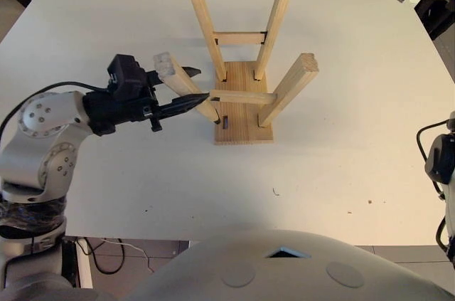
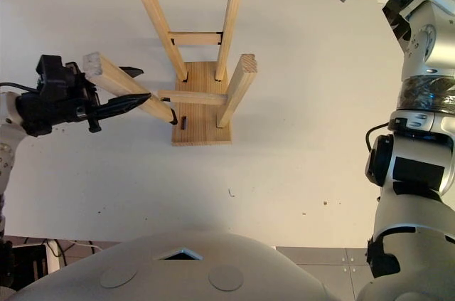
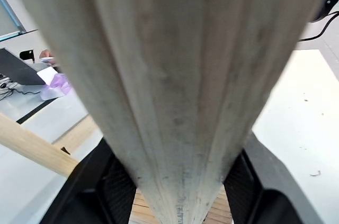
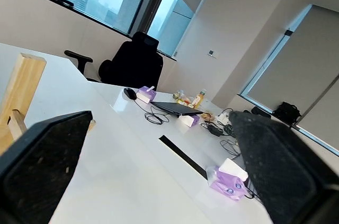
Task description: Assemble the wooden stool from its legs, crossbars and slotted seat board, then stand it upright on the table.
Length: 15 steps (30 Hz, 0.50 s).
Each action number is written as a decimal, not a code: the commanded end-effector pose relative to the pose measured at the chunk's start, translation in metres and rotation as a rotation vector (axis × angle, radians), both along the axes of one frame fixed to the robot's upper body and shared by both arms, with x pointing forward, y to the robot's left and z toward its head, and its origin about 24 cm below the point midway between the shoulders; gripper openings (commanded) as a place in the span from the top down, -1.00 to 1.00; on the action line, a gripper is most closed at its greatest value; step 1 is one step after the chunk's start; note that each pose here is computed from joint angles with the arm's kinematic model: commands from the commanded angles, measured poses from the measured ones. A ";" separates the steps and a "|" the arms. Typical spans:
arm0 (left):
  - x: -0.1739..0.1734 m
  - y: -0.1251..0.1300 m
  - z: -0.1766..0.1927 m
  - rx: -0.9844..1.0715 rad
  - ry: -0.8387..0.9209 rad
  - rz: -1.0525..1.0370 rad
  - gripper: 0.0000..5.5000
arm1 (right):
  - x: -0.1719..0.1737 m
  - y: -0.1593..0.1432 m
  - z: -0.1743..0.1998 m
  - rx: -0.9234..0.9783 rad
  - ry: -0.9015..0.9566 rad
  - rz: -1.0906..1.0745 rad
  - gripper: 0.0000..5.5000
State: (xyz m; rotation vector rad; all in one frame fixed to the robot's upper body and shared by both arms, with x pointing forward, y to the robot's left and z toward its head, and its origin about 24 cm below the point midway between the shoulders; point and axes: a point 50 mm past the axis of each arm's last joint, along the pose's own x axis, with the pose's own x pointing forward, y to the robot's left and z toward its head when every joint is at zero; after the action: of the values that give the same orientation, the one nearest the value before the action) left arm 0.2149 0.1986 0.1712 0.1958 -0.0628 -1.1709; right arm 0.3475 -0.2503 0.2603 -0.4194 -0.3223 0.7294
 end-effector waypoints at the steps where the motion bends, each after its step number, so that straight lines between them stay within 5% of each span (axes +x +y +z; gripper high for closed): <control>1: -0.003 -0.004 -0.010 0.009 -0.003 0.012 0.25 | 0.004 0.008 0.005 -0.014 -0.012 0.032 -0.74; 15: -0.028 -0.008 -0.035 0.060 0.161 -0.089 0.25 | -0.005 0.006 -0.009 -0.010 0.012 0.014 -0.74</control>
State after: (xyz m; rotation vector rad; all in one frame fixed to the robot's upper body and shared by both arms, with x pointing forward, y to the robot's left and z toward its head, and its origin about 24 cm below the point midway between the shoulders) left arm 0.1916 0.1890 0.1542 0.1738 -0.0494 -1.2410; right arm 0.3466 -0.2411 0.2546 -0.4221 -0.3231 0.7628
